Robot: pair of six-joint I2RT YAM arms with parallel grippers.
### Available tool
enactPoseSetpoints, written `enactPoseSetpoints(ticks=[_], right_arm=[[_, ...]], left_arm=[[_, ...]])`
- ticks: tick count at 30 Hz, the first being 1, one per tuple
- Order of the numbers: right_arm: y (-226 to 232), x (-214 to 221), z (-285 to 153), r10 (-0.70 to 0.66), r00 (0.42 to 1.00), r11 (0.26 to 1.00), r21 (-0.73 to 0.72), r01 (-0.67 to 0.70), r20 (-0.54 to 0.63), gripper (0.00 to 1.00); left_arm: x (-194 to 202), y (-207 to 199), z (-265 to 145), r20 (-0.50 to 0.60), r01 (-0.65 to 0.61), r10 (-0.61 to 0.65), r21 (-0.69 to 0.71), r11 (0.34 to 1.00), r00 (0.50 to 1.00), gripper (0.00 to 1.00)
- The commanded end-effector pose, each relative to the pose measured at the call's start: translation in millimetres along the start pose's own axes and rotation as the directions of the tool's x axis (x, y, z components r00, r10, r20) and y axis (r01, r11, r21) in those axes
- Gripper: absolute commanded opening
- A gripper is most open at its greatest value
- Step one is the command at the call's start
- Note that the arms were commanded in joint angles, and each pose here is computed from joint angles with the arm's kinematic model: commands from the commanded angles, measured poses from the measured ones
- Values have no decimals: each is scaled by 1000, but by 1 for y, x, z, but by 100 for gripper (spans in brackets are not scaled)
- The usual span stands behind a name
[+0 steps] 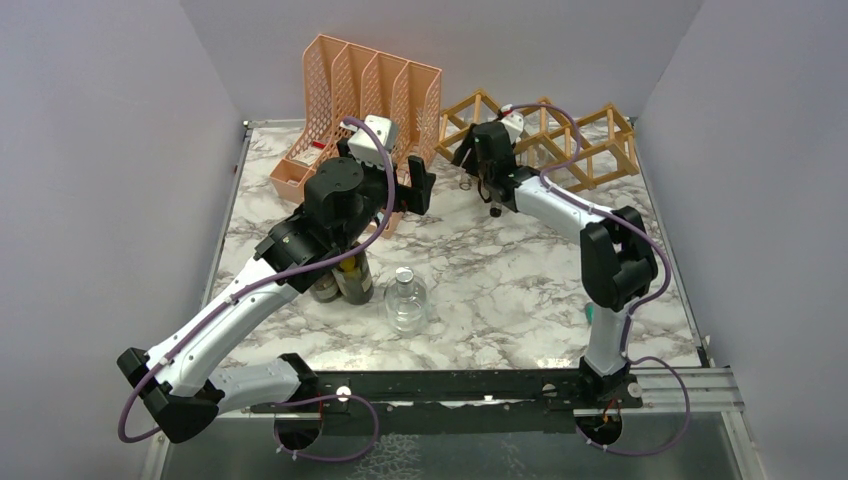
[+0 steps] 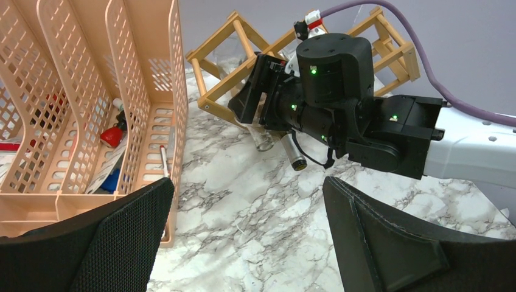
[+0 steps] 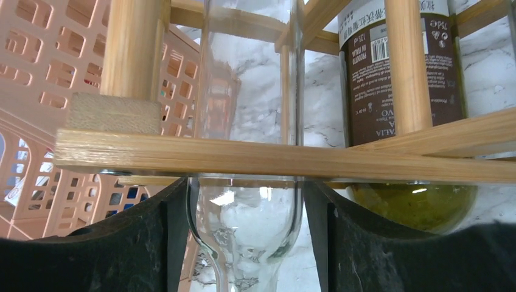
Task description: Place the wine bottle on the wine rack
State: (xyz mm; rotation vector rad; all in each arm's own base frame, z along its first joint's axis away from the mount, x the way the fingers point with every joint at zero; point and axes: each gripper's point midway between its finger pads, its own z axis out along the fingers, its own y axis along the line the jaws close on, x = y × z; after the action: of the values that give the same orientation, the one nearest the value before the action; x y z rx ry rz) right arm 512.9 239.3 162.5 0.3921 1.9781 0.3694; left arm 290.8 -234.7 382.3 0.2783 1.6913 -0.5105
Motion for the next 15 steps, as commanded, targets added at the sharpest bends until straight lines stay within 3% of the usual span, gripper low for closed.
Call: enactPoseSetpoints(ticks=[1, 15], right_arm=[[16, -24, 1, 51, 998, 998, -42, -49, 46, 70], [20, -44, -28, -4, 999, 998, -66, 7, 36, 80]], left_arm=[[-8, -1, -2, 13, -4, 3, 8, 1000, 1000, 99], [-16, 4, -3, 33, -25, 26, -15, 1000, 999, 99]])
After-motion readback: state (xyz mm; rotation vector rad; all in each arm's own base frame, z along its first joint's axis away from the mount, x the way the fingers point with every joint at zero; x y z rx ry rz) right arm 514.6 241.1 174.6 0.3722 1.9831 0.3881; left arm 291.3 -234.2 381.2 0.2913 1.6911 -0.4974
